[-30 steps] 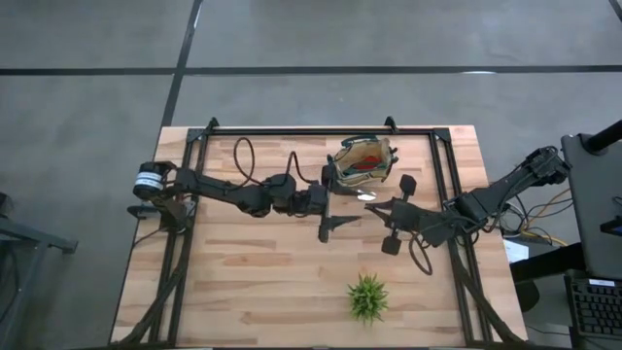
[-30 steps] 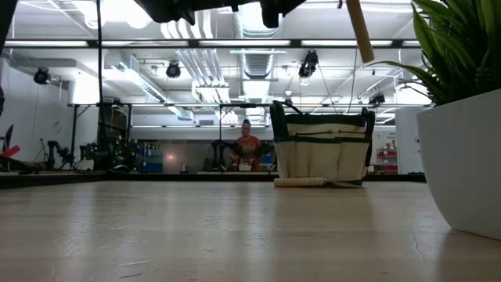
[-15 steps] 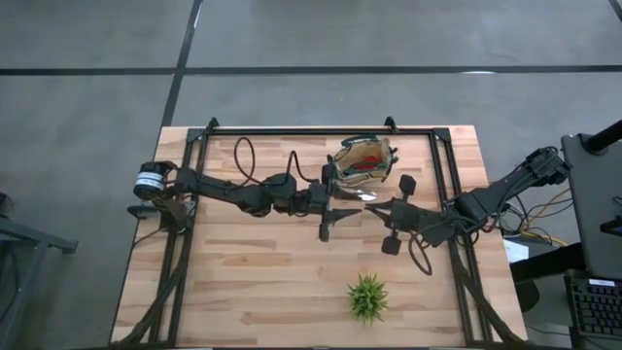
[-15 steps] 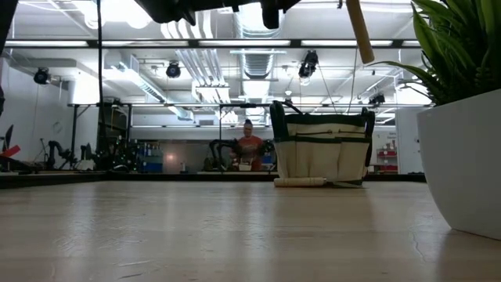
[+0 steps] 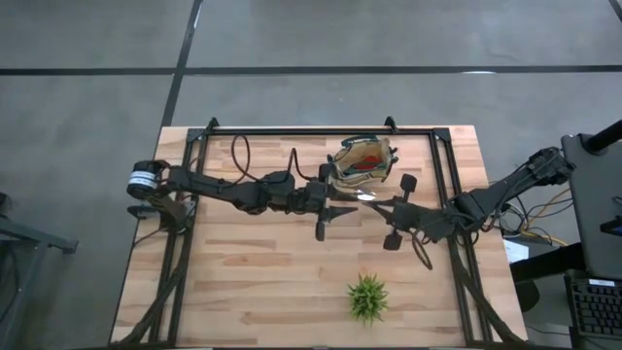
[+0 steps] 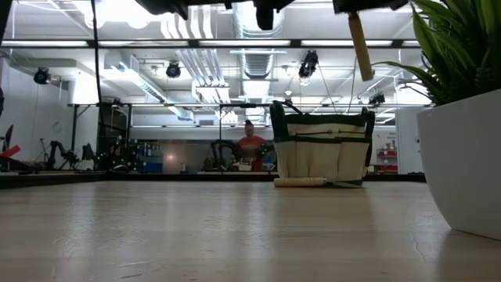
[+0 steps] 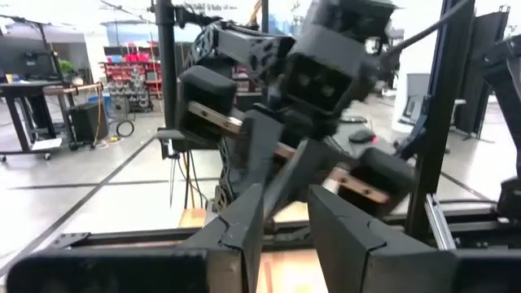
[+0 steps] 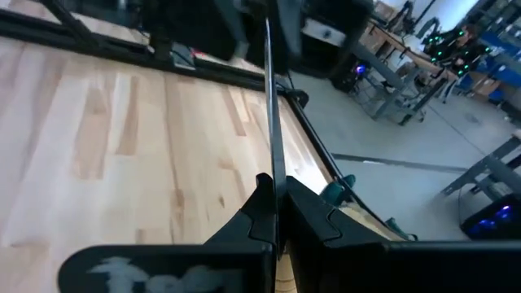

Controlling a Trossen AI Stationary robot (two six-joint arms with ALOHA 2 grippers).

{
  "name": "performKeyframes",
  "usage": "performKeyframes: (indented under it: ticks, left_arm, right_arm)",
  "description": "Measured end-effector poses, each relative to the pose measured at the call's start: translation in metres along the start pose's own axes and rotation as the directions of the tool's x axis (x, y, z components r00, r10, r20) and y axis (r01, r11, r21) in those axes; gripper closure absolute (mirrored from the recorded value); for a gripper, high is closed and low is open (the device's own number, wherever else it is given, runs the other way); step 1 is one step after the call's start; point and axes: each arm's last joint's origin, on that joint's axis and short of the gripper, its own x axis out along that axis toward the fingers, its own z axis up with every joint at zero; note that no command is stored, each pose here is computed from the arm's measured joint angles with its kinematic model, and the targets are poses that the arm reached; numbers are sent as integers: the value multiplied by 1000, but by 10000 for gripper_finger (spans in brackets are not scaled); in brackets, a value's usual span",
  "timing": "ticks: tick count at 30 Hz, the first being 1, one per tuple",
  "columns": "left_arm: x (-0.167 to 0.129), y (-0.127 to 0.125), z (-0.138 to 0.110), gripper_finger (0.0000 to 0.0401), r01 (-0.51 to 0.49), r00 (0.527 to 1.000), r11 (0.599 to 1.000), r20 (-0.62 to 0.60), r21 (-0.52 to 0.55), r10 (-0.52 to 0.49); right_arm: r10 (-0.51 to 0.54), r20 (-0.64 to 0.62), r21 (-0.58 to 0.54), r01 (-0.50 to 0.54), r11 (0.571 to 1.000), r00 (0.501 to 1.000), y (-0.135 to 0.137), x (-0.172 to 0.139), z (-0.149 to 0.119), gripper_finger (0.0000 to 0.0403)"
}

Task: Pick & Place Garden tools in Gardening bag
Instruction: Put the brown trowel into the gardening bag

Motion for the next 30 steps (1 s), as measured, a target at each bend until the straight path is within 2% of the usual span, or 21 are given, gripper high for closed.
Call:
performKeyframes:
  ticks: [3,9,13,18,26,30]
  left_arm:
    - [-2,-1,0,301,3,999,1000,-34,1,-3]
    - [-8,-1,6,301,5,998,1000,-70,7,-4]
    - [-15,-2,6,301,7,997,1000,-75,30,-5]
    - [-35,-2,1,304,1,996,999,-88,33,2]
    - [-77,-3,-7,339,-18,1000,999,5,29,18]
    - [-93,-3,-15,346,-32,999,999,27,8,32]
  right_arm:
    - [-2,4,-36,2,999,1000,-6,3,-12,395]
    - [17,141,19,-20,1000,990,-19,15,-31,395]
    - [-35,201,27,30,999,979,-31,23,-49,395]
    - [-14,238,37,5,999,971,-46,35,-73,395]
    - [-8,275,73,-12,997,961,-67,50,-102,395]
    - [-46,246,86,26,996,968,-74,57,-112,395]
